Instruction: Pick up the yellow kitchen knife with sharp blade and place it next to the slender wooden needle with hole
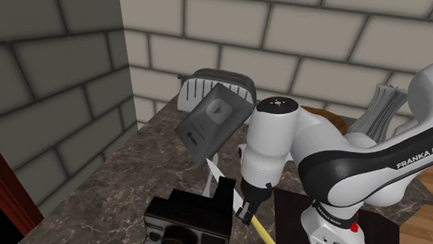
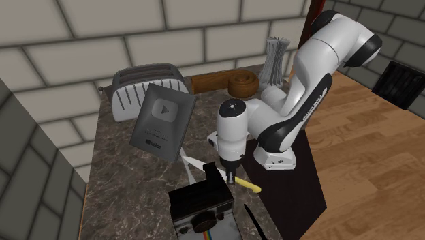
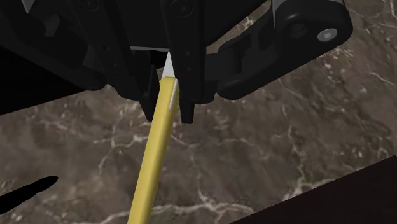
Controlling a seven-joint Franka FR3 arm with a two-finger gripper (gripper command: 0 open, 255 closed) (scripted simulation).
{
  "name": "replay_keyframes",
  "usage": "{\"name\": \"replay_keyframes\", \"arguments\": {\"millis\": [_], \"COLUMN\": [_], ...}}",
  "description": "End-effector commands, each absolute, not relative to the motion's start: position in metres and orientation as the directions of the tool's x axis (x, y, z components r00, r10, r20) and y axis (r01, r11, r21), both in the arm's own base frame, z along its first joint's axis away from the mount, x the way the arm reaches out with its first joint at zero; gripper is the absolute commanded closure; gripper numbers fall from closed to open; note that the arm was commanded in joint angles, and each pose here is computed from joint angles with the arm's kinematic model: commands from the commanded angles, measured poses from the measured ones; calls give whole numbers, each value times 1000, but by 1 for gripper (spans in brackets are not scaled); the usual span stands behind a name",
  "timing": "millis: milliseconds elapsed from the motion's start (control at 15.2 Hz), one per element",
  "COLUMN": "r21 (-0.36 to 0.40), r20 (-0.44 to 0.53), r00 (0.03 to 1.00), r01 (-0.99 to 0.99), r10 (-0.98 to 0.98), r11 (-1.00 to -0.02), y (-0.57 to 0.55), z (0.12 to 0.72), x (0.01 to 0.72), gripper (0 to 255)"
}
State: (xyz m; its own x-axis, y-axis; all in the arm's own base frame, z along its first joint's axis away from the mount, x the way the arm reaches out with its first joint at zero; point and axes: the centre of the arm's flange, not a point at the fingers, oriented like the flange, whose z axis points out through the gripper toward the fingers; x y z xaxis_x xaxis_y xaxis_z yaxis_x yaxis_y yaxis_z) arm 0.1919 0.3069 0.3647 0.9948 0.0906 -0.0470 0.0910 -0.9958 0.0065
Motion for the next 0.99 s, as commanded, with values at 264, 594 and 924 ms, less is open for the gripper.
{"name": "replay_keyframes", "arguments": {"millis": [264, 594, 924], "r21": [10, 10, 10], "r20": [-52, -52, -52], "r00": [994, 994, 994], "r01": [92, 92, 92], "r10": [91, 91, 91], "r11": [-996, -996, -996], "y": [306, 306, 306], "z": [353, 353, 366], "x": [191, 191, 191], "gripper": [255, 0, 0]}}
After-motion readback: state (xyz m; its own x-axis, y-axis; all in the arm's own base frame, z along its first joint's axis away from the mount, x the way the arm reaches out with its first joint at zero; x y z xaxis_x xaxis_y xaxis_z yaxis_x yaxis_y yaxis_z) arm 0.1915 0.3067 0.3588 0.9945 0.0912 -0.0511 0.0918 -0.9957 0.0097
